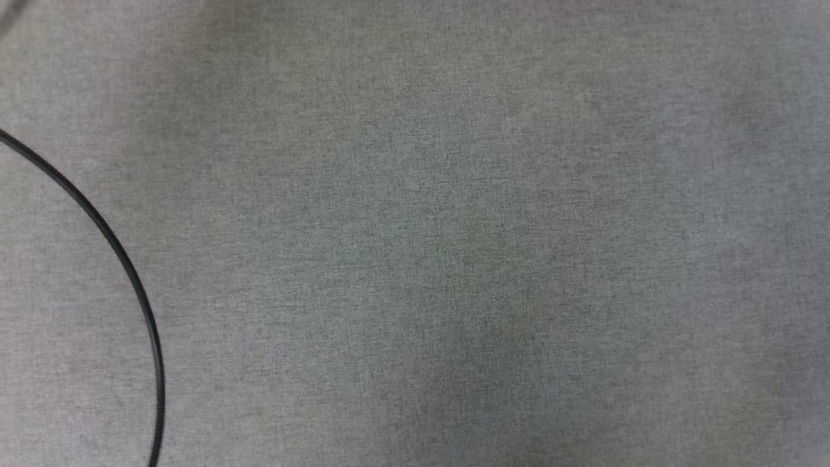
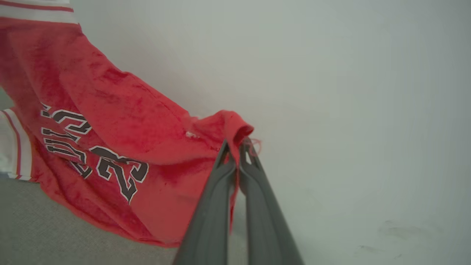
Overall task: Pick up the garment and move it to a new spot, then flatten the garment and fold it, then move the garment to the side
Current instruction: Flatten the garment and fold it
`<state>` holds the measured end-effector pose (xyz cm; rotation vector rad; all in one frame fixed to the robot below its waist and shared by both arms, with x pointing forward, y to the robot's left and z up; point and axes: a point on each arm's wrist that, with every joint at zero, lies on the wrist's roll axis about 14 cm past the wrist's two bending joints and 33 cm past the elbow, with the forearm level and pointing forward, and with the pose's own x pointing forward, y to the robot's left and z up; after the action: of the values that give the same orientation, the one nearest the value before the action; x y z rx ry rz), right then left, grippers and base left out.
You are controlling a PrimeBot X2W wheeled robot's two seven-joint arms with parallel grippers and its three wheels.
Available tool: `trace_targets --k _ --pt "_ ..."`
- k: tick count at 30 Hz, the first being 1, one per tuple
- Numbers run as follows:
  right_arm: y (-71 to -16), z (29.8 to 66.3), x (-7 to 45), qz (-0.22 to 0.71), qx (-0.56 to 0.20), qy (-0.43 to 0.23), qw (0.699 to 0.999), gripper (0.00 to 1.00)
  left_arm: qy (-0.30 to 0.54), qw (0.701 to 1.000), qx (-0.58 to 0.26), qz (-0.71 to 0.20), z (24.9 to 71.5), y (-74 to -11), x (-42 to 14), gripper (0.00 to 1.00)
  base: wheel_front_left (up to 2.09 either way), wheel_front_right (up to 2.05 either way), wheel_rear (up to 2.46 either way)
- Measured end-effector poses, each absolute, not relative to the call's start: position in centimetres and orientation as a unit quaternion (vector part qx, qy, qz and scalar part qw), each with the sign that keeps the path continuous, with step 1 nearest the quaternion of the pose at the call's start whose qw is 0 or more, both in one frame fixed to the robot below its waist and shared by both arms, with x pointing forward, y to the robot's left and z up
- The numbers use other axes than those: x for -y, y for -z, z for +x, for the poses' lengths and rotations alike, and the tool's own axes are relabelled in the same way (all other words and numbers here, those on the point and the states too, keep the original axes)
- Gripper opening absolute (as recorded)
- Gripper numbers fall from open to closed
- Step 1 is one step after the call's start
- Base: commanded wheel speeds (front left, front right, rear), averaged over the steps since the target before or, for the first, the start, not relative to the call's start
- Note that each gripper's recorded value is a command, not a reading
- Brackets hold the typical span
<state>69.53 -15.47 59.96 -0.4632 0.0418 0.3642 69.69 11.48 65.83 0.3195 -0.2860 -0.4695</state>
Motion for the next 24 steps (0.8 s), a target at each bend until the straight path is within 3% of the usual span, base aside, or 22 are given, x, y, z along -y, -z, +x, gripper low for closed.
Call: trace_targets --k 11,24 --pt "-50.7 63.6 14.6 -0.177 -0.105 -0.226 0.952 0.00 0.241 0.963 0.019 0.115 64.0 -54.6 -13.7 0.00 0.00 0.00 0.00" --pt "-45.6 52.2 16.8 -0.115 -0.180 -0.243 0.946 0.00 0.225 0.968 -0.093 0.064 48.6 -46.7 -15.5 0.00 0.00 0.00 0.00"
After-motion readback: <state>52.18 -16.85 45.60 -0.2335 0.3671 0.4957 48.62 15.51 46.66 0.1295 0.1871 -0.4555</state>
